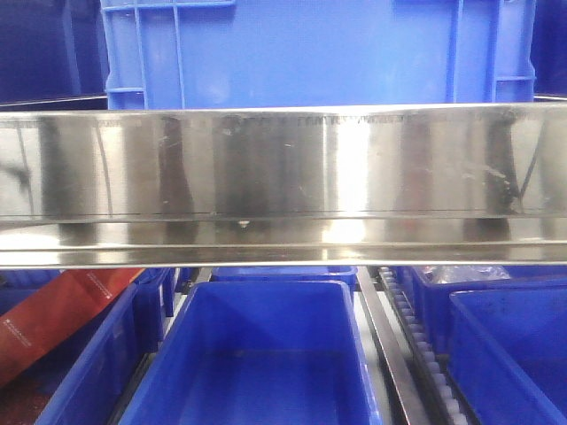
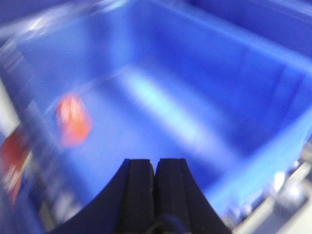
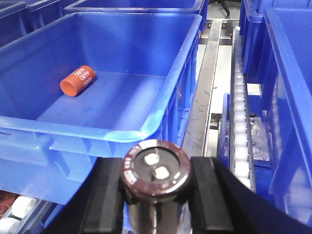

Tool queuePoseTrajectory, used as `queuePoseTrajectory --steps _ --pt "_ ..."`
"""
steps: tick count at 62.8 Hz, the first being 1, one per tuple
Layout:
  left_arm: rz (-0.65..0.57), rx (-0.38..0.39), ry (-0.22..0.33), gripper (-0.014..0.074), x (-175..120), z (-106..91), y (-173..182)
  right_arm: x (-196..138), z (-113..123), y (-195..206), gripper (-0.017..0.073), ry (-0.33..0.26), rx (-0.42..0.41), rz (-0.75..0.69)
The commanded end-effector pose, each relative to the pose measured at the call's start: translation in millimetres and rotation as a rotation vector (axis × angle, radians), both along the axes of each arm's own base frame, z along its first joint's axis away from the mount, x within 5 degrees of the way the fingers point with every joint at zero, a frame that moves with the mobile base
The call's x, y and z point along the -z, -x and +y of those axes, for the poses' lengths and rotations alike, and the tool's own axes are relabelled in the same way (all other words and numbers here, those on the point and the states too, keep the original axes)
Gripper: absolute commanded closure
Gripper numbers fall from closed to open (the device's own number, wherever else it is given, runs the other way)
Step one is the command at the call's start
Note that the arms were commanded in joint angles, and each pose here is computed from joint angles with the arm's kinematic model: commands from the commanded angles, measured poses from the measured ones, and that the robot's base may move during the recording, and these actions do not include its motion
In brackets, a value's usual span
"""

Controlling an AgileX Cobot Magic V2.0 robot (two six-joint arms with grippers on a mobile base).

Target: Place cylindrical capacitor in blue bin on shelf

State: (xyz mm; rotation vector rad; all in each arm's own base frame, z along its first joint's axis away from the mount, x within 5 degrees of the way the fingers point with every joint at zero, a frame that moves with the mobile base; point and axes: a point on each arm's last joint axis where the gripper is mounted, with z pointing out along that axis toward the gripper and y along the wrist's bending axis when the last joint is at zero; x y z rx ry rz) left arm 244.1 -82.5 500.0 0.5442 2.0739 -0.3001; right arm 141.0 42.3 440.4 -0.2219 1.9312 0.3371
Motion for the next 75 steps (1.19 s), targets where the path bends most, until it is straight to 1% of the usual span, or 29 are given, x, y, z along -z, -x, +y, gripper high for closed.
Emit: queuePoseTrajectory --steps 1,10,17,32,39,47,52,56,68,75 --pt "-0.03 -0.042 0.027 0.0705 6 12.1 22 -6 -1 2 0.0721 -0.005 0.004 -0.04" --pt "-0.116 -0.12 0.062 0.0705 27 31.6 61 -6 -1 2 0.0721 -0.004 0.003 -0.037" --pt "-0.202 -0.18 0.09 0.0705 49 44.9 96 -6 -1 2 0.0721 -0.004 0.003 -0.037" --pt "-0.333 -0.27 0.121 0.0705 98 61.8 158 -6 -1 1 0.0721 -0.004 0.003 -0.037" --pt "-0.356 -0.293 0.127 0.0705 117 64.9 180 -7 1 -2 0.0721 0.022 -0.011 -0.065" --pt "-0.371 -0.311 0.144 0.0705 129 65.8 193 -13 6 -7 0.0721 0.033 -0.039 -0.092" --pt "-0.375 -0.316 0.147 0.0705 130 65.9 196 -24 12 -15 0.0721 0.057 -0.073 -0.107" --pt "-0.374 -0.315 0.146 0.0705 130 65.9 197 -33 19 -25 0.0721 0.064 -0.099 -0.117" --pt "-0.355 -0.31 0.144 0.0705 132 65.4 197 -64 47 -65 0.0721 0.103 -0.196 -0.115" --pt "-0.355 -0.309 0.146 0.0705 132 65.3 197 -70 69 -94 0.0721 0.12 -0.248 -0.08"
